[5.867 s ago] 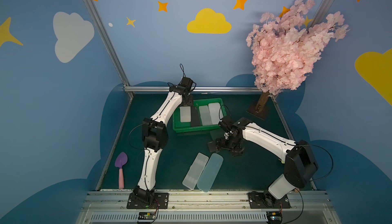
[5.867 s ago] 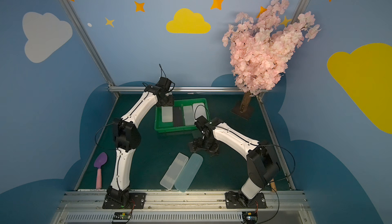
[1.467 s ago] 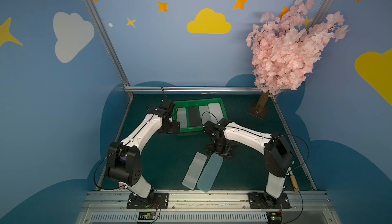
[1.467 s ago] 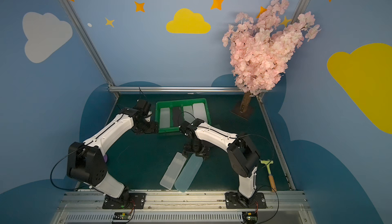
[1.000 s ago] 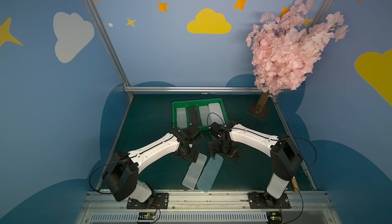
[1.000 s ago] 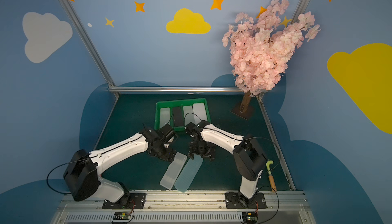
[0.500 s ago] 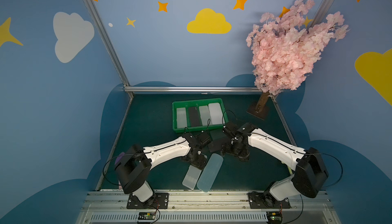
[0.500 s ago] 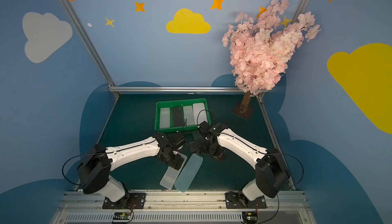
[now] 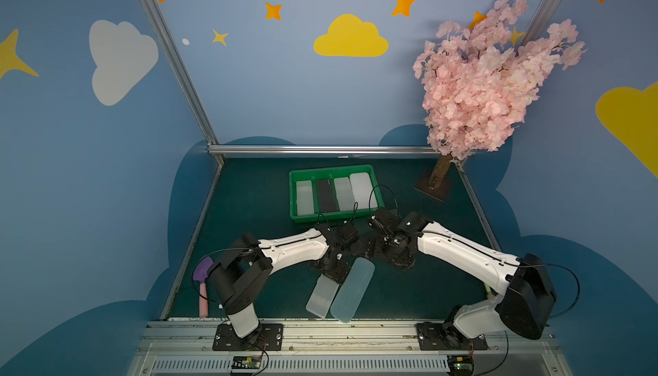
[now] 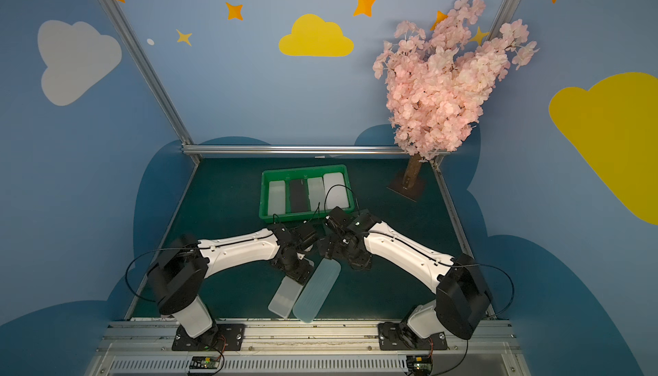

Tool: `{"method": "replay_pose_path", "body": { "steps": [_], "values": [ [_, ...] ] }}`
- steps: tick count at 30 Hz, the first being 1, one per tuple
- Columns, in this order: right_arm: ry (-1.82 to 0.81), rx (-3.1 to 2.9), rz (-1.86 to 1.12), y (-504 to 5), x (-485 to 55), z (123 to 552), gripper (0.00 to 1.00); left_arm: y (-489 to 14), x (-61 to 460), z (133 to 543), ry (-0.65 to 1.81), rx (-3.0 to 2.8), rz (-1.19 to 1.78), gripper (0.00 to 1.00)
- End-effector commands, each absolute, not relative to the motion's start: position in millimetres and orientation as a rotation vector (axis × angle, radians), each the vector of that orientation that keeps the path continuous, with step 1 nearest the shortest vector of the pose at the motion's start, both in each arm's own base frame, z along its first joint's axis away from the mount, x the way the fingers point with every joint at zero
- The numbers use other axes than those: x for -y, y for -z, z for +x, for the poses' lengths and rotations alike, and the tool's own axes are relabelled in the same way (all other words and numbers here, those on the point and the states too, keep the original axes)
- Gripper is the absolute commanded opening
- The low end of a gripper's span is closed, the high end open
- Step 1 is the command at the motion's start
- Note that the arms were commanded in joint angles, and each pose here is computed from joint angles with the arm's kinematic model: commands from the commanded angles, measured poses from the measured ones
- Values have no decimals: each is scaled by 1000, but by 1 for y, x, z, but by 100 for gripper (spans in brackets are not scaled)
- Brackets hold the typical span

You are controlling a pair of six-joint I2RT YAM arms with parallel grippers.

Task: Put the pencil case into the storage box
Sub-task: Pick up the pencil case from the center of the board.

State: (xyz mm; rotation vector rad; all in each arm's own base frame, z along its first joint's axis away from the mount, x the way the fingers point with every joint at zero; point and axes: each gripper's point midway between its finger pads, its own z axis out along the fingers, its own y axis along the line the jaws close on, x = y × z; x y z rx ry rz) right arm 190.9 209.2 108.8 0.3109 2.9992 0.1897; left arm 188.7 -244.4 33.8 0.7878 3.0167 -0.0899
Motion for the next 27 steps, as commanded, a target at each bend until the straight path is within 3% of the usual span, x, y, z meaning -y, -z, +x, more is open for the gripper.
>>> {"method": "replay_pose_path", "body": {
  "steps": [1,11,21,27],
  "values": [
    [-211,-2906,454,-120,-201,196,98,-31,248,194,79,-2993,811,91],
    [-375,-2802,825,-96,-187,180,94,-18,237,203,-46,-2981,816,81],
    [-296,-3026,748,-85,-225,181,95,-18,200,227,-117,-2996,654,53],
    [-265,-3136,716,-73,-241,181,98,-44,176,244,-117,-2973,478,47]
  ]
}}
